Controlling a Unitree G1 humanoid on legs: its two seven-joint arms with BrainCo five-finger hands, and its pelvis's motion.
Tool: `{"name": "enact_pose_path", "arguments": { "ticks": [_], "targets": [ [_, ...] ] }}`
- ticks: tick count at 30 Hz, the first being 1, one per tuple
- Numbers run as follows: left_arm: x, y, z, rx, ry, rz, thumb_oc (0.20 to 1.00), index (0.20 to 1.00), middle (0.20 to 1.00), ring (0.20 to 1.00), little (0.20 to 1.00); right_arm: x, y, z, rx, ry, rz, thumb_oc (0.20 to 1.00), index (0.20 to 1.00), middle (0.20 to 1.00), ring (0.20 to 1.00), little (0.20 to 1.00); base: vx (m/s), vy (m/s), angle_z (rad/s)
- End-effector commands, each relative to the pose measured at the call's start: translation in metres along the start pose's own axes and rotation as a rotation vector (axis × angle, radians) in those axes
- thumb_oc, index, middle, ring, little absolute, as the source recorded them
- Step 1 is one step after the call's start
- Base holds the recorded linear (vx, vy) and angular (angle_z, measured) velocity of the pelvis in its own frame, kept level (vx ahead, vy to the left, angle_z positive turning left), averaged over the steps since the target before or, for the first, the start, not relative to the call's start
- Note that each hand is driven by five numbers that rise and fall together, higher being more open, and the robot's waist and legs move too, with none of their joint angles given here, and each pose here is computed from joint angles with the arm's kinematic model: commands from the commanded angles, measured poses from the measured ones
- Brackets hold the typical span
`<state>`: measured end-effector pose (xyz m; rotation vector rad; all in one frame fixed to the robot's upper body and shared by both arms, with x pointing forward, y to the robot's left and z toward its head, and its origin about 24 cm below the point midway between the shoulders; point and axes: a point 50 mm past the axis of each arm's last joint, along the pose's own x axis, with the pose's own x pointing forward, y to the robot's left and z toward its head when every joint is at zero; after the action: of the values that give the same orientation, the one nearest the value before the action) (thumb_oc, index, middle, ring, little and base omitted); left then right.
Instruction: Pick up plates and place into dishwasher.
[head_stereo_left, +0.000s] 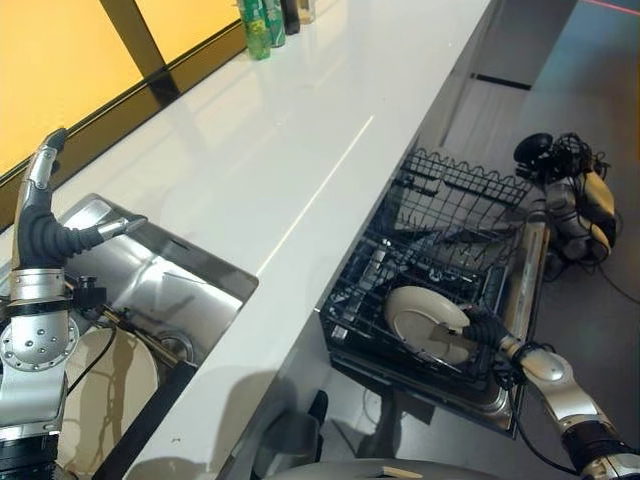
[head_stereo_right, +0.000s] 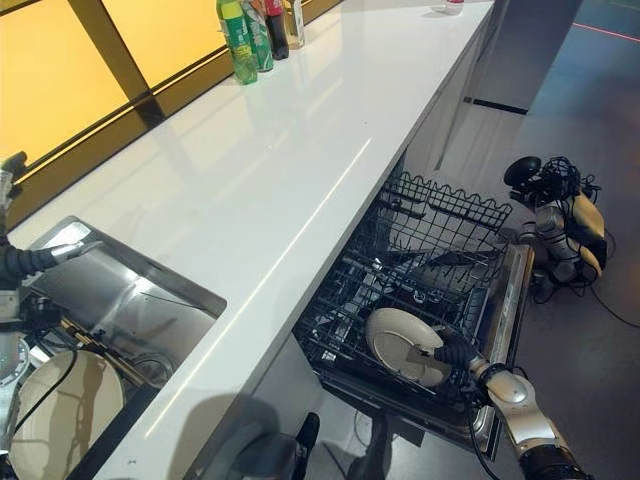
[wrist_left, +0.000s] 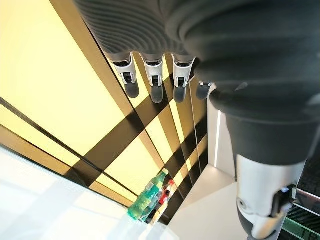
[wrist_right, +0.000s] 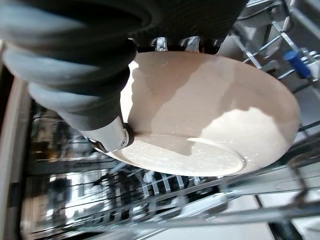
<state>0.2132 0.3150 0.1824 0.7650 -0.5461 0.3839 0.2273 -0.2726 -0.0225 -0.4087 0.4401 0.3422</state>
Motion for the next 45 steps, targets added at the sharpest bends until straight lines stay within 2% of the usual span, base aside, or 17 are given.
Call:
{"name": "enact_pose_path", "arguments": {
  "ticks": [1, 10, 11, 12, 13, 26, 45],
  "targets": [
    [0.004, 0.002, 0.013, -0.001, -0.066, 0.018, 1.0, 1.0, 1.0, 1.0, 1.0, 0.0, 0.031, -0.019, -0.016, 0.081, 0.144, 0.2, 0.2, 0.2, 0.2, 0.2, -0.01, 0.03, 0.01],
    [0.002, 0.005, 0.011, 0.009, -0.046, 0.02, 1.0, 1.0, 1.0, 1.0, 1.0, -0.001, 0.035, -0.021, -0.01, 0.08, 0.099, 0.2, 0.2, 0.2, 0.2, 0.2, 0.0, 0.006, 0.01],
    [0.002, 0.006, 0.011, 0.01, -0.046, 0.021, 1.0, 1.0, 1.0, 1.0, 1.0, -0.001, 0.034, -0.021, -0.008, 0.079, 0.091, 0.58, 0.58, 0.58, 0.58, 0.58, 0.0, 0.0, 0.0],
    [0.002, 0.007, 0.011, 0.012, -0.046, 0.024, 1.0, 1.0, 1.0, 1.0, 1.0, -0.001, 0.034, -0.02, -0.005, 0.075, 0.084, 0.906, 0.906, 0.906, 0.906, 0.906, 0.0, 0.0, 0.0],
    [0.002, 0.007, 0.01, 0.015, -0.045, 0.028, 1.0, 1.0, 1.0, 1.0, 1.0, -0.001, 0.034, -0.02, -0.002, 0.074, 0.08, 1.0, 1.0, 1.0, 1.0, 1.0, -0.03, -0.001, 0.01],
    [0.003, 0.016, 0.005, 0.038, -0.024, 0.057, 1.0, 1.0, 1.0, 1.0, 1.0, 0.002, 0.021, 0.005, -0.046, -0.02, -0.029, 1.0, 1.0, 1.0, 1.0, 1.0, -0.01, -0.006, 0.0],
    [-0.02, 0.044, -0.02, 0.141, 0.118, 0.122, 1.0, 1.0, 1.0, 1.0, 1.0, -0.022, -0.029, 0.1, -0.197, -0.396, -0.278, 1.0, 1.0, 1.0, 1.0, 1.0, -0.01, 0.004, 0.01]
  ]
}}
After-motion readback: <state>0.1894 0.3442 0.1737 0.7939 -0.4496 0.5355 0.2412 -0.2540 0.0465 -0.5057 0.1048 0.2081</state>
